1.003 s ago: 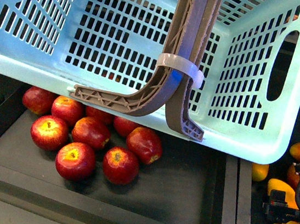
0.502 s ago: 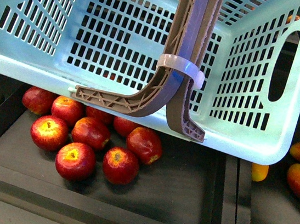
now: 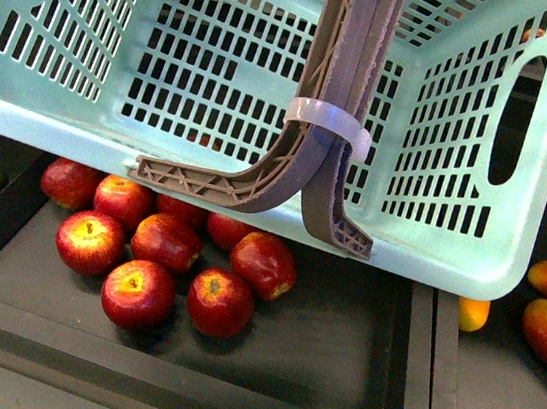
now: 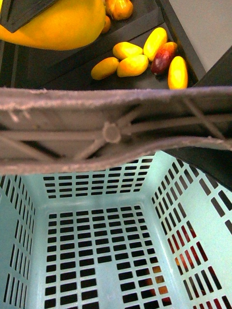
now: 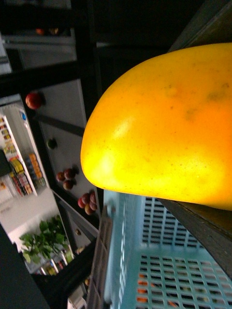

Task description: Pick mango and avocado into basket

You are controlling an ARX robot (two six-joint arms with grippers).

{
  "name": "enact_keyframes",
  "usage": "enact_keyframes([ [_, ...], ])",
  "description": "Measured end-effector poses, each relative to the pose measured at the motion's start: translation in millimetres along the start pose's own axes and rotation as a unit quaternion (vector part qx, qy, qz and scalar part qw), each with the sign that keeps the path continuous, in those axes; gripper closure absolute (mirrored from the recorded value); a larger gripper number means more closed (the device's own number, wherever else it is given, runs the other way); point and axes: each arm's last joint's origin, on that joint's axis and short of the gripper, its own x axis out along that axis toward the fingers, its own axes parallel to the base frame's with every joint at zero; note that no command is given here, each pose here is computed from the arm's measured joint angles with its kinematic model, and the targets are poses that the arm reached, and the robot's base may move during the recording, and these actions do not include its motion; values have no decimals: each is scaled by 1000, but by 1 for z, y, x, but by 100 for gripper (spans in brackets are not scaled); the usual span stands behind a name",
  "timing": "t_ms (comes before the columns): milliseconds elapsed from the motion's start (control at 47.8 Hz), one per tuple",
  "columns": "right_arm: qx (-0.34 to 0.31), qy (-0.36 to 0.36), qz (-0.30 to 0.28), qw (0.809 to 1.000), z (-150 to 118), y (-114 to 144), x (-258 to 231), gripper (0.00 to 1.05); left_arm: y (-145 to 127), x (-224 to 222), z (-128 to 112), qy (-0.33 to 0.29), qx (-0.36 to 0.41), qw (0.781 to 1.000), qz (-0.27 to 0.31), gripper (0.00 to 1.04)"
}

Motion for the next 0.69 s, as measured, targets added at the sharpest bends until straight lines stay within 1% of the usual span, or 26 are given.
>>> enact_keyframes([
  [42,-7,3,16,1000,-2,13,1,39,0,0,0,0,0,1000,0,98],
  [125,-12,12,37,999,-6,29,4,39,0,0,0,0,0,1000,0,98],
  [209,-23,24,54,998,-18,49,8,39,0,0,0,0,0,1000,0,98],
  [293,-30,38,60,997,-31,61,15,39,0,0,0,0,0,1000,0,98],
  [355,-33,52,58,996,-44,65,23,39,0,0,0,0,0,1000,0,98],
  [418,-33,60,51,996,-52,65,27,39,0,0,0,0,0,1000,0,98],
  [544,-29,68,27,997,-69,61,41,39,0,0,0,0,0,1000,0,98],
  [585,-28,65,23,997,-71,60,44,36,0,0,0,0,0,1000,0,98],
  [606,-28,61,17,998,-71,60,45,32,0,0,0,0,0,1000,0,98],
  [690,-22,48,6,999,-71,58,46,21,0,0,0,0,0,1000,0,98],
])
